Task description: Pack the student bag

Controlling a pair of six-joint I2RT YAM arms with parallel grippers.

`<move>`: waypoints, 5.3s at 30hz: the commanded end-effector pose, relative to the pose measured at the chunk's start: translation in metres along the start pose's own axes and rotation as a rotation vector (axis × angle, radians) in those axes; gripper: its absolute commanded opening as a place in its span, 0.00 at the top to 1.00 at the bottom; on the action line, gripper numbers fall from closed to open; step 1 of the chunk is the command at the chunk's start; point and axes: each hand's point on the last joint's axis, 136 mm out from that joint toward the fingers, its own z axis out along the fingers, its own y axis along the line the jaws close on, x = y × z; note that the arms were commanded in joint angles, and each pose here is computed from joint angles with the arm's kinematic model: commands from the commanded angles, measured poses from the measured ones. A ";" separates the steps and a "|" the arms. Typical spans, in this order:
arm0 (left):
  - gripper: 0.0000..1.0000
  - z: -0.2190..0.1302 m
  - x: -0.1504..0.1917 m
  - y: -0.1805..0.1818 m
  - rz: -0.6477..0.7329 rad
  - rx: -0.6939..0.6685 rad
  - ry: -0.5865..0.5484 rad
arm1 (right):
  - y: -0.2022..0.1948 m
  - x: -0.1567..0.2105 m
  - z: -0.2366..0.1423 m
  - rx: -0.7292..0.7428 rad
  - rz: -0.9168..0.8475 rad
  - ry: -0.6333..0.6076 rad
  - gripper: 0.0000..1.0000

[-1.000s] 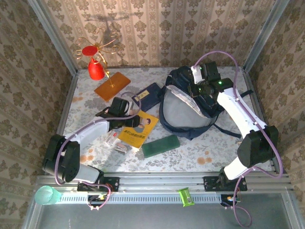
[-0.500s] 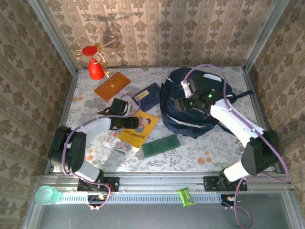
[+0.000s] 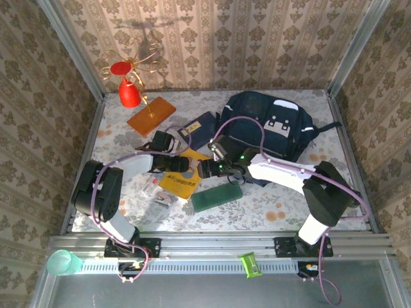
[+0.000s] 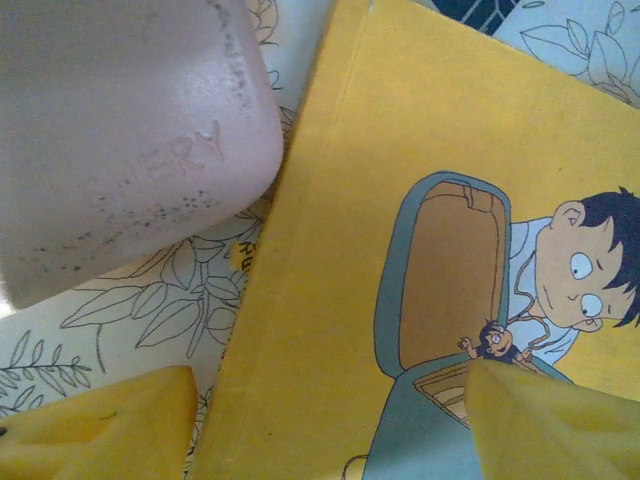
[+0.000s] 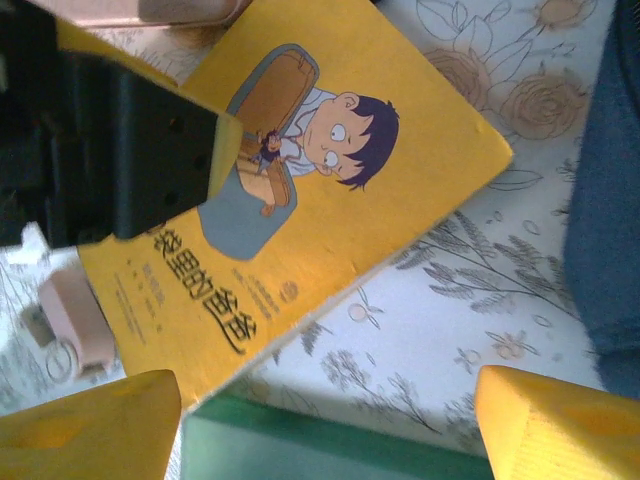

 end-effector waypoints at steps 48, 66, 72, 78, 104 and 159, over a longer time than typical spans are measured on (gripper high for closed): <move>0.30 0.008 0.008 -0.010 -0.003 0.089 0.001 | 0.038 -0.047 0.052 -0.253 0.528 -0.224 0.81; 0.31 0.010 0.011 -0.010 -0.003 0.092 0.011 | 0.032 -0.038 0.054 -0.188 0.467 -0.245 0.71; 0.31 0.009 0.011 -0.010 0.001 0.092 0.013 | 0.016 -0.034 0.062 -0.094 0.435 -0.247 0.77; 0.31 0.007 0.008 -0.011 0.004 0.092 0.005 | 0.016 -0.041 0.058 -0.085 0.412 -0.269 0.93; 0.18 -0.144 -0.081 -0.036 -0.115 0.399 -0.465 | 0.056 -0.149 -0.115 -0.536 0.151 -0.545 1.00; 1.00 -0.175 -0.093 -0.091 -0.073 0.695 -0.480 | -0.138 -0.076 -0.165 0.305 -0.109 -0.399 0.21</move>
